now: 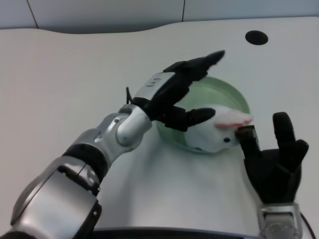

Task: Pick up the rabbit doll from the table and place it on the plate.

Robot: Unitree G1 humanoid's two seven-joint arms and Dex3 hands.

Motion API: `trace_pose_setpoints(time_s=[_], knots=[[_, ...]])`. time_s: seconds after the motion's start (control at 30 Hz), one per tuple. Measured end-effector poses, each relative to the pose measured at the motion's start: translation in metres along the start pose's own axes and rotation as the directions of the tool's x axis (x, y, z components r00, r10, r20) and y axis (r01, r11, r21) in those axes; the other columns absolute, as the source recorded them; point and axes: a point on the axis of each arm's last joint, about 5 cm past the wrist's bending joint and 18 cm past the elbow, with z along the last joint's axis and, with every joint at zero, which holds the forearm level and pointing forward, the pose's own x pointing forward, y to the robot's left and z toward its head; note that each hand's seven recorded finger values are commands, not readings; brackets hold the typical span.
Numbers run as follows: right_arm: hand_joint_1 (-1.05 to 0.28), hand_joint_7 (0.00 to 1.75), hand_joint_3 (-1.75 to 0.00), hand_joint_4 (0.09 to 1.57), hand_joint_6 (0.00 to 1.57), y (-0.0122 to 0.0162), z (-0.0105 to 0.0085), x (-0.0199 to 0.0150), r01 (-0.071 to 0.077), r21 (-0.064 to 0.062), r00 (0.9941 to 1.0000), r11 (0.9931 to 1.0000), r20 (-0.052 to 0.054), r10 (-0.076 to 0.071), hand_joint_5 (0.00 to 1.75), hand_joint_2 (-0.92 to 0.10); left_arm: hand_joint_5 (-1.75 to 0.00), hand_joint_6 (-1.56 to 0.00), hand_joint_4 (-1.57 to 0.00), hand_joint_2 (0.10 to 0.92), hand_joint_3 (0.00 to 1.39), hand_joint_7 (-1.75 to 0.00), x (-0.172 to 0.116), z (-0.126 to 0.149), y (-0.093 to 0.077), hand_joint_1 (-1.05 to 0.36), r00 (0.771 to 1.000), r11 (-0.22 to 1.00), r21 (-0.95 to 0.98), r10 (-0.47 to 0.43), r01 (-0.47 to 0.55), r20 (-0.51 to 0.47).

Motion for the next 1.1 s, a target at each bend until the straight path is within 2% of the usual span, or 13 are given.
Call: trace_pose_setpoints(time_s=[0.03, 0.1, 0.17, 0.33, 0.4, 0.5, 0.67, 0.77, 0.83, 1.0, 1.1], knots=[[-0.67, 0.00, -0.32, 0.71, 1.03, -0.0001, 0.0001, 0.0001, 0.000, 0.000, 1.00000, 1.00000, -0.001, 0.000, 1.03, -0.92, -0.02, 0.00, -0.04, 0.921, 0.68, 0.00, -0.002, -0.002, 0.002, -1.05, 1.000, 0.998, -0.065, 0.006, -0.006, -0.010], [-0.66, 0.00, -0.32, 0.71, 1.03, -0.0003, 0.0003, 0.0009, 0.000, 0.001, 0.99999, 1.00000, -0.004, 0.000, 1.03, -0.92, -0.05, -0.02, -0.10, 0.921, 0.52, -0.01, -0.007, -0.007, 0.008, -1.05, 0.999, 0.977, -0.212, 0.016, -0.023, -0.034], [-0.66, 0.00, -0.31, 0.71, 1.03, -0.0005, 0.0004, 0.0019, -0.001, 0.002, 0.99997, 1.00000, -0.008, 0.001, 1.02, -0.92, -0.08, -0.03, -0.15, 0.921, 0.45, -0.01, -0.012, -0.013, 0.014, -1.04, 0.998, 0.923, -0.380, 0.046, -0.059, -0.043], [-0.65, 0.00, -0.31, 0.70, 1.03, -0.0013, 0.0002, 0.0027, 0.003, 0.013, 0.99977, 0.99991, -0.021, -0.003, 1.01, -0.92, -0.08, -0.02, -0.16, 0.921, 0.40, 0.00, -0.028, -0.030, 0.028, -0.98, 0.991, 0.707, -0.697, 0.127, -0.120, -0.042], [-0.66, 0.01, -0.29, 0.71, 1.04, -0.0015, 0.0002, 0.0032, 0.004, 0.018, 0.99958, 0.99983, -0.029, -0.003, 1.01, -0.92, -0.06, -0.01, -0.13, 0.921, 0.43, 0.00, -0.038, -0.039, 0.028, -0.95, 0.988, 0.594, -0.795, 0.153, -0.118, -0.032], [-0.66, 0.01, -0.30, 0.71, 1.04, -0.0017, 0.0006, 0.0035, 0.015, 0.018, 0.99919, 0.99973, -0.037, -0.015, 1.01, -0.92, -0.05, -0.01, -0.12, 0.921, 0.43, 0.00, -0.053, -0.050, 0.025, -0.96, 0.985, 0.474, -0.877, 0.171, -0.084, -0.002], [-0.65, 0.01, -0.29, 0.70, 1.04, -0.0019, 0.0011, 0.0036, 0.022, 0.017, 0.99886, 0.99961, -0.043, -0.021, 1.02, -0.92, -0.09, -0.04, -0.19, 0.921, 0.47, -0.02, -0.078, -0.063, 0.019, -0.94, 0.981, 0.375, -0.926, 0.192, -0.051, 0.024], [-0.65, 0.01, -0.28, 0.70, 1.04, -0.0026, 0.0021, 0.0038, 0.025, 0.022, 0.99855, 0.99944, -0.048, -0.024, 1.03, -0.92, -0.10, -0.04, -0.21, 0.921, 0.48, -0.02, -0.097, -0.071, 0.007, -0.93, 0.981, 0.326, -0.943, 0.192, -0.071, -0.007], [-0.65, 0.01, -0.28, 0.70, 1.05, -0.0031, 0.0035, 0.0037, 0.029, 0.021, 0.99831, 0.99937, -0.051, -0.028, 1.04, -0.92, -0.09, -0.06, -0.19, 0.921, 0.48, -0.02, -0.108, -0.075, 0.001, -0.92, 0.978, 0.292, -0.952, 0.205, -0.089, -0.029], [-0.66, 0.01, -0.28, 0.69, 1.05, -0.0045, 0.0073, 0.0035, 0.035, 0.007, 0.99744, 0.99936, -0.062, -0.035, 1.06, -0.92, -0.09, -0.08, -0.20, 0.921, 0.46, -0.03, -0.138, -0.081, -0.022, -0.92, 0.968, 0.183, -0.971, 0.225, -0.154, -0.111], [-0.66, 0.00, -0.28, 0.69, 1.04, -0.0053, 0.0086, 0.0035, 0.037, 0.013, 0.99689, 0.99921, -0.070, -0.036, 1.06, -0.92, -0.09, -0.09, -0.21, 0.921, 0.47, -0.03, -0.149, -0.081, -0.031, -0.92, 0.964, 0.166, -0.972, 0.234, -0.166, -0.124]])
